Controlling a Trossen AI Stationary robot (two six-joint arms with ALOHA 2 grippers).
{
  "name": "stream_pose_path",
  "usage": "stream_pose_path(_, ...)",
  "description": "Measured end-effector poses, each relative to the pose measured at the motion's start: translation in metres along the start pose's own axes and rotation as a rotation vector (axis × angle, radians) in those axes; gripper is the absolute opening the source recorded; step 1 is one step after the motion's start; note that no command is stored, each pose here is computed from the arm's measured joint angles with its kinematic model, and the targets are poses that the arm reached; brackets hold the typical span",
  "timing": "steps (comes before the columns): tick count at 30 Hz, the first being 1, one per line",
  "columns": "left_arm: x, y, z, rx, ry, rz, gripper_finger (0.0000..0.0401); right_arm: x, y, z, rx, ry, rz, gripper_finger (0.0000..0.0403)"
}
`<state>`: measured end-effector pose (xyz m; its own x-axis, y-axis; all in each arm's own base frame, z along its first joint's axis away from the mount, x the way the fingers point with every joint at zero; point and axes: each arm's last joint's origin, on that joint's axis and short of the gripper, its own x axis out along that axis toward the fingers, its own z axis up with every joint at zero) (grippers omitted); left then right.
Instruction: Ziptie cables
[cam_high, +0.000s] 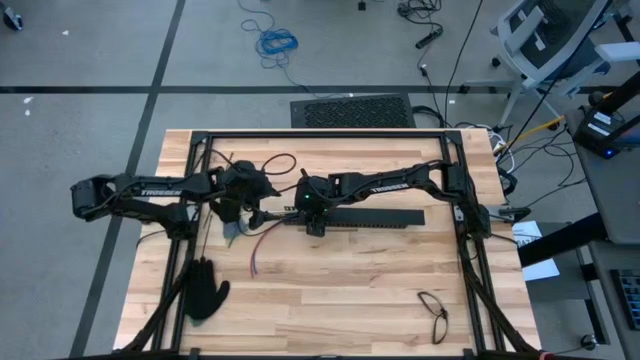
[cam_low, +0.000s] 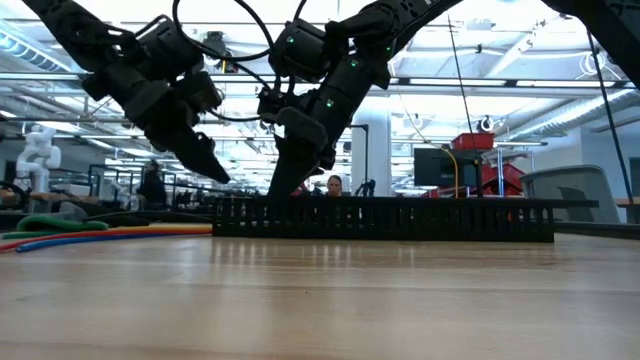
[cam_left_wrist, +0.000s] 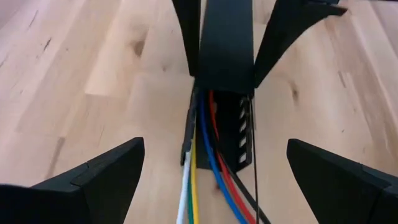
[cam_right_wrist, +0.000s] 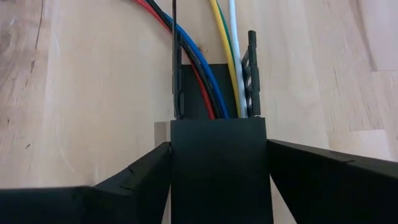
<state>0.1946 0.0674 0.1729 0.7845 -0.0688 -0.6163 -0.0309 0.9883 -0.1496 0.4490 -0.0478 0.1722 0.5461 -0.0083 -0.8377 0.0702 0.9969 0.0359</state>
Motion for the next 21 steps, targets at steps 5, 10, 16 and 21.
stream_pose_path(5,0.014,0.001,-0.007,-0.003,0.059,-0.063,0.0389,0.0,0.0,0.0,0.001,0.0,0.0,0.024)
stream_pose_path(10,0.037,0.008,-0.015,0.062,0.094,-0.075,0.0389,0.0,0.0,0.0,-0.001,0.0,0.001,0.0241)
stream_pose_path(16,0.042,0.011,-0.005,0.05,0.022,-0.063,0.0389,0.0,0.0,0.0,0.001,0.001,0.001,0.0242)
stream_pose_path(21,0.046,0.009,-0.003,0.133,0.001,-0.061,0.0389,0.0,-0.001,0.0,0.001,0.001,0.001,0.0242)
